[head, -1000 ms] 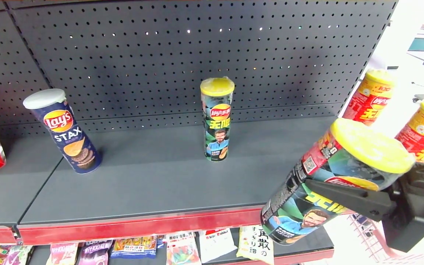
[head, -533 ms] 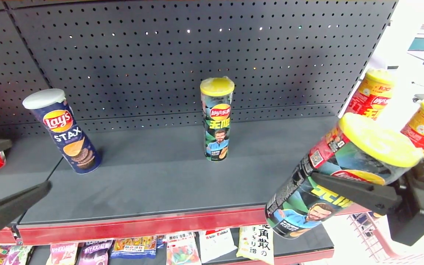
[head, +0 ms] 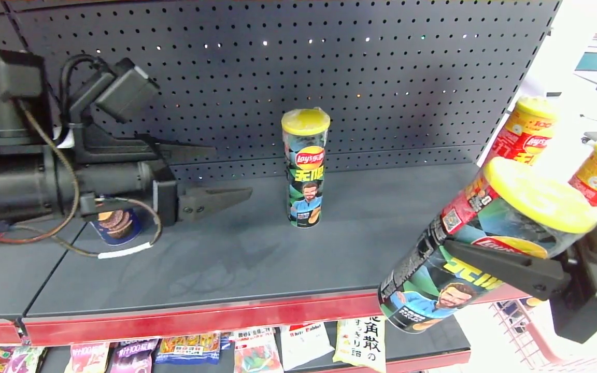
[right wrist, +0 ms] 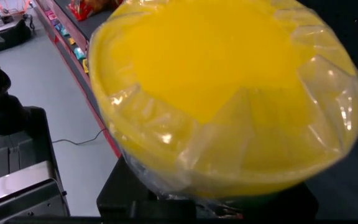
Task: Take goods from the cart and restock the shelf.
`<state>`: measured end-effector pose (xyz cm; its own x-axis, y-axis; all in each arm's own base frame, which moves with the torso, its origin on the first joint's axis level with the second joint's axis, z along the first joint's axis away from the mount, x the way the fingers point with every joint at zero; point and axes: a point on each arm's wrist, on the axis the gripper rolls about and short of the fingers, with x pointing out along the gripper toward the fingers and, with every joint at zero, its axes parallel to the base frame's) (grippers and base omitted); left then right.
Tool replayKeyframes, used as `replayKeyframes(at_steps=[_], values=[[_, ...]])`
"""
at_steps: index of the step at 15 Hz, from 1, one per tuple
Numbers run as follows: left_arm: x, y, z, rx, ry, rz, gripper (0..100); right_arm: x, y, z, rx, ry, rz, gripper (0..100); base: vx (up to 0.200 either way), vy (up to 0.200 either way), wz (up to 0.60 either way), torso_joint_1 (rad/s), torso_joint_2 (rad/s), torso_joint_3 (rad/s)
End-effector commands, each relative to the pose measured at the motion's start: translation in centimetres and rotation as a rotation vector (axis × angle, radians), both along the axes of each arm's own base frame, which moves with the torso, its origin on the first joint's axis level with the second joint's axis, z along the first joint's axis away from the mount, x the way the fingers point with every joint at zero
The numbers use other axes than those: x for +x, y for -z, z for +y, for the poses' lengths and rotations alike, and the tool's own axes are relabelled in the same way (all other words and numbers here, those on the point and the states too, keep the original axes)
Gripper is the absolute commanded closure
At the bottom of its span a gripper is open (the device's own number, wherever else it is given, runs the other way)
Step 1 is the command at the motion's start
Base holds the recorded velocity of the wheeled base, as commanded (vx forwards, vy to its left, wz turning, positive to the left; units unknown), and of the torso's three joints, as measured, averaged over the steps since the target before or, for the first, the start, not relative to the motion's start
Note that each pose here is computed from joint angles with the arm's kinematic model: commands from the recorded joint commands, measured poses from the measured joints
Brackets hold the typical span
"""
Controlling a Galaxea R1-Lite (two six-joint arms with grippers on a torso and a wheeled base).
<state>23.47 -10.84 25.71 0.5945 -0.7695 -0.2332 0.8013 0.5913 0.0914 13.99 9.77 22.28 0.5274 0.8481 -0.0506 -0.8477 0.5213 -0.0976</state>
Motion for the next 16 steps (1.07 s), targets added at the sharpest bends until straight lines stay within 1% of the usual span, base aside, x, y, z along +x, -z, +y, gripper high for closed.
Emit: replayKeyframes(at_steps=[1, 2, 3, 4, 5, 7, 9, 12, 16], values=[[3.9, 1.8, -1.8, 0.018, 0.009, 0.044, 0, 0.0, 0.1, 0.0, -0.002, 0.000, 0.004, 100, 0.000, 0.000, 0.00, 0.000, 0.00, 0.000], [4.4, 1.7, -2.1, 0.011, 0.018, 0.037, 0, 0.0, 0.2, 0.0, -0.003, 0.000, 0.006, 100, 0.000, 0.000, 0.00, 0.000, 0.00, 0.000], [5.1, 1.4, -2.4, 0.000, 0.047, 0.032, 0, 0.0, 0.2, 0.0, -0.004, 0.000, 0.007, 100, 0.000, 0.000, 0.00, 0.000, 0.00, 0.000], [5.4, 1.5, -2.6, -0.002, 0.059, 0.035, 0, 0.0, 0.2, 0.0, -0.005, 0.000, 0.006, 100, 0.000, 0.000, 0.00, 0.000, 0.00, 0.000], [6.0, 2.2, -3.3, 0.005, 0.075, 0.051, 0, 0.1, 0.3, 0.1, -0.005, -0.002, 0.010, 100, 0.000, 0.000, 0.00, 0.000, 0.00, 0.000], [6.8, 2.7, -4.1, 0.004, 0.087, 0.051, 0, 0.2, 0.3, 0.1, -0.008, -0.003, 0.012, 100, 0.000, 0.000, 0.00, 0.000, 0.00, 0.000], [8.7, 3.0, -5.1, -0.007, 0.090, 0.022, 0, 0.2, 0.4, 0.1, -0.009, -0.003, 0.016, 100, 0.000, 0.000, 0.00, 0.000, 0.00, 0.000], [10.2, 2.6, -6.1, -0.018, 0.101, -0.002, 0, 0.4, 0.6, 0.2, -0.014, -0.005, 0.024, 100, 0.000, 0.000, 0.00, 0.000, 0.00, 0.000], [10.9, 2.8, -7.4, -0.021, 0.120, -0.006, 0, 0.5, 0.6, 0.3, -0.017, -0.005, 0.029, 100, 0.000, 0.000, 0.00, 0.000, 0.00, 0.000]])
